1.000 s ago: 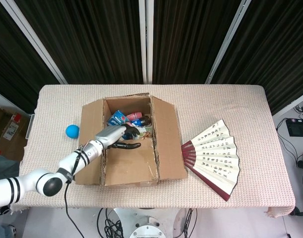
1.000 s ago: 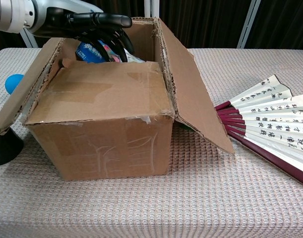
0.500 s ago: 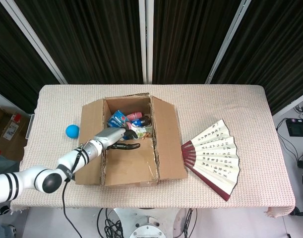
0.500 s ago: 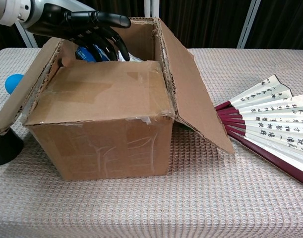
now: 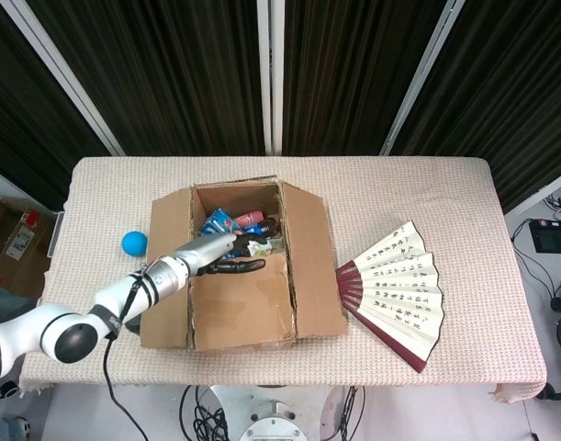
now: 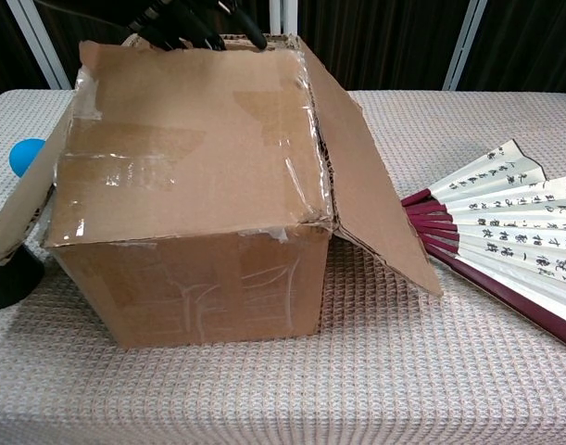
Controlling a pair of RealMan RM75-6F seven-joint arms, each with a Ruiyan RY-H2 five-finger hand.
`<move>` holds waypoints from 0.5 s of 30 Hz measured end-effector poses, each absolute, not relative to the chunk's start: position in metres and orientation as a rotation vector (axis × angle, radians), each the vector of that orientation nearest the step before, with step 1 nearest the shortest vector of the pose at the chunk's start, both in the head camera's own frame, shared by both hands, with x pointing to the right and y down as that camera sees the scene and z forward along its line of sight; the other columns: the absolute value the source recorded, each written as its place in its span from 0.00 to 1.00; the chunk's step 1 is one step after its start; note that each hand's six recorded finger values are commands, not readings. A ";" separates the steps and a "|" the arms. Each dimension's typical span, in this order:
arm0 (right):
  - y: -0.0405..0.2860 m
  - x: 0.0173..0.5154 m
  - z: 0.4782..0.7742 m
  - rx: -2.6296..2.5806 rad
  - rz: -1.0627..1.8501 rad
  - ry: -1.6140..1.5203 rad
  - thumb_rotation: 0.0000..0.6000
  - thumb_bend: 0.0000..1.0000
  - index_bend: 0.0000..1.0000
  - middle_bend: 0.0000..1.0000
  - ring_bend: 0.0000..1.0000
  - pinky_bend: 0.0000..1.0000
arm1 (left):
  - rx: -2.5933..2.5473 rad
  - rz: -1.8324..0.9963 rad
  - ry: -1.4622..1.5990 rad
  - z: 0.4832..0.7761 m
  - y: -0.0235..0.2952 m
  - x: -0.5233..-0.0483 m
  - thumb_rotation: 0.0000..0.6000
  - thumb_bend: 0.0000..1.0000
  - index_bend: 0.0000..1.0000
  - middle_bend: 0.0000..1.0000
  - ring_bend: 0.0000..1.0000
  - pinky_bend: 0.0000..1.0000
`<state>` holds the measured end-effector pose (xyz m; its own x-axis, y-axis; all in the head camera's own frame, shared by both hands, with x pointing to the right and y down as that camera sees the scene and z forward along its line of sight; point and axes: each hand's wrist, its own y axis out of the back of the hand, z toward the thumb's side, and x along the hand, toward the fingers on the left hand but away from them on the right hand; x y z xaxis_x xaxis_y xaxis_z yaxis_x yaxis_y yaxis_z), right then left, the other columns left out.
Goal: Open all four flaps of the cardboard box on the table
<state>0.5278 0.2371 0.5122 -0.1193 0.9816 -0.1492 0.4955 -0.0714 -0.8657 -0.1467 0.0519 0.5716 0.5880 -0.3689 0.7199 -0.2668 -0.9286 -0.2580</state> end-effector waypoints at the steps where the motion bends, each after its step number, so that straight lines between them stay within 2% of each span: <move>1: 0.237 0.528 0.512 -1.600 1.125 -1.651 1.00 0.33 0.00 0.00 0.00 0.00 | -2.704 -1.253 0.545 0.566 0.051 -0.146 0.11 0.10 0.12 0.46 0.15 0.17; 8: 0.234 0.525 0.514 -1.602 1.116 -1.643 1.00 0.33 0.00 0.00 0.00 0.00 | -2.802 -1.228 0.538 0.539 0.060 -0.146 0.11 0.10 0.09 0.48 0.17 0.19; 15: 0.233 0.522 0.513 -1.590 1.104 -1.633 1.00 0.33 0.00 0.00 0.00 0.00 | -2.892 -1.262 0.424 0.521 0.087 -0.149 0.16 0.10 0.06 0.50 0.19 0.19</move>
